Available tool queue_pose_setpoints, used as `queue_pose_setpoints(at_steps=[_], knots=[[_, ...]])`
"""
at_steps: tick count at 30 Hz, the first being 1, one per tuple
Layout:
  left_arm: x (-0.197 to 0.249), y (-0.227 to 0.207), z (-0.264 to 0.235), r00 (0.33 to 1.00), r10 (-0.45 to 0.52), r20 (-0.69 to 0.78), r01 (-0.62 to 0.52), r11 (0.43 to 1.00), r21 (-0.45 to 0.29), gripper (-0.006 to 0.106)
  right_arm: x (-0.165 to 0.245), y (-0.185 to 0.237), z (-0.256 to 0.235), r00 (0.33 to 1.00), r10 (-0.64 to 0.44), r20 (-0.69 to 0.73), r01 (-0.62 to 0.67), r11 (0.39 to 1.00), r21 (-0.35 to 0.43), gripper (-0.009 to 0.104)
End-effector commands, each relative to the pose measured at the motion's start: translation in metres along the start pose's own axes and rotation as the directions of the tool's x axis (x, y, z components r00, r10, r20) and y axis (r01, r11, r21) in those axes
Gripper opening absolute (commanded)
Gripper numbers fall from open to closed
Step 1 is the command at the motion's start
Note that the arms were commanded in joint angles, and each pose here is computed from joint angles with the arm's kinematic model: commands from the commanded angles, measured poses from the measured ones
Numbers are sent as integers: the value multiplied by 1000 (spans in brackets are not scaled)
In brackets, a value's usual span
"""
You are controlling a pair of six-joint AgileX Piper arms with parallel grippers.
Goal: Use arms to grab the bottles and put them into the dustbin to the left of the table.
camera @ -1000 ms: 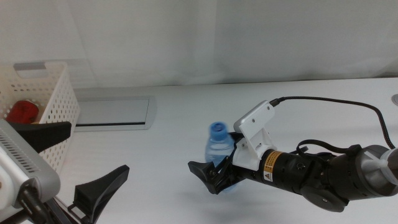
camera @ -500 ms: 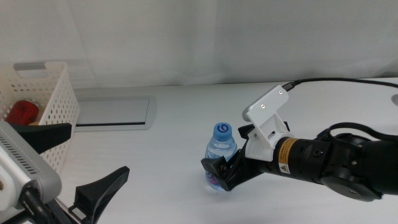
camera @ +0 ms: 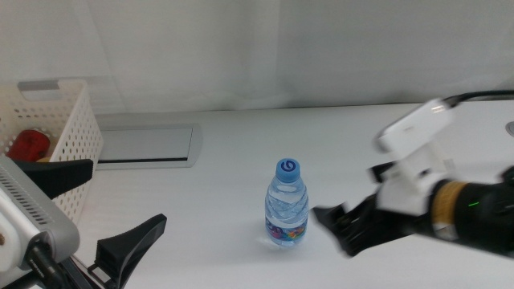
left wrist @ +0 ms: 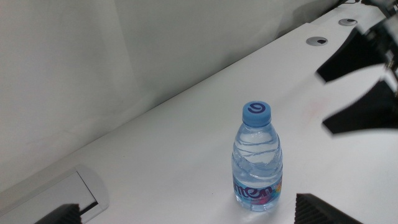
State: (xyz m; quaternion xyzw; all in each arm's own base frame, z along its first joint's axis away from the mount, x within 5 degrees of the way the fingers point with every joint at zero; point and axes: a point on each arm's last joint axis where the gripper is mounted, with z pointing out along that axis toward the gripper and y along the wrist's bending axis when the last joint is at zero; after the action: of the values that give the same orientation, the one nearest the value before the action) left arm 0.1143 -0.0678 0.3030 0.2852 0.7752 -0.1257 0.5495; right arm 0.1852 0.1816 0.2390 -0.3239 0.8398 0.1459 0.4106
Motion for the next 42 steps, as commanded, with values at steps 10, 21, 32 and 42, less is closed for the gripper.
queue_pose_setpoints(at_steps=[10, 21, 32, 42], knots=[[-1, 0, 0, 1000, -7, 20, 7, 1000, -2, 89, 10, -93, -81, 972, 233, 40, -229, 888, 400, 103], [0, -2, 1, 999, -42, 19, 41, 999, 12, 89, 28, -77, -188, 896, 315, 314, -428, 802, 416, 103], [30, -5, 38, 985, -174, -11, 173, 985, -5, 89, 39, -67, -205, 897, 317, 308, -429, 793, 432, 103], [37, -44, 92, 998, -55, -11, 56, 996, 65, 89, 39, -68, -205, 898, 313, 309, -426, 793, 435, 103]])
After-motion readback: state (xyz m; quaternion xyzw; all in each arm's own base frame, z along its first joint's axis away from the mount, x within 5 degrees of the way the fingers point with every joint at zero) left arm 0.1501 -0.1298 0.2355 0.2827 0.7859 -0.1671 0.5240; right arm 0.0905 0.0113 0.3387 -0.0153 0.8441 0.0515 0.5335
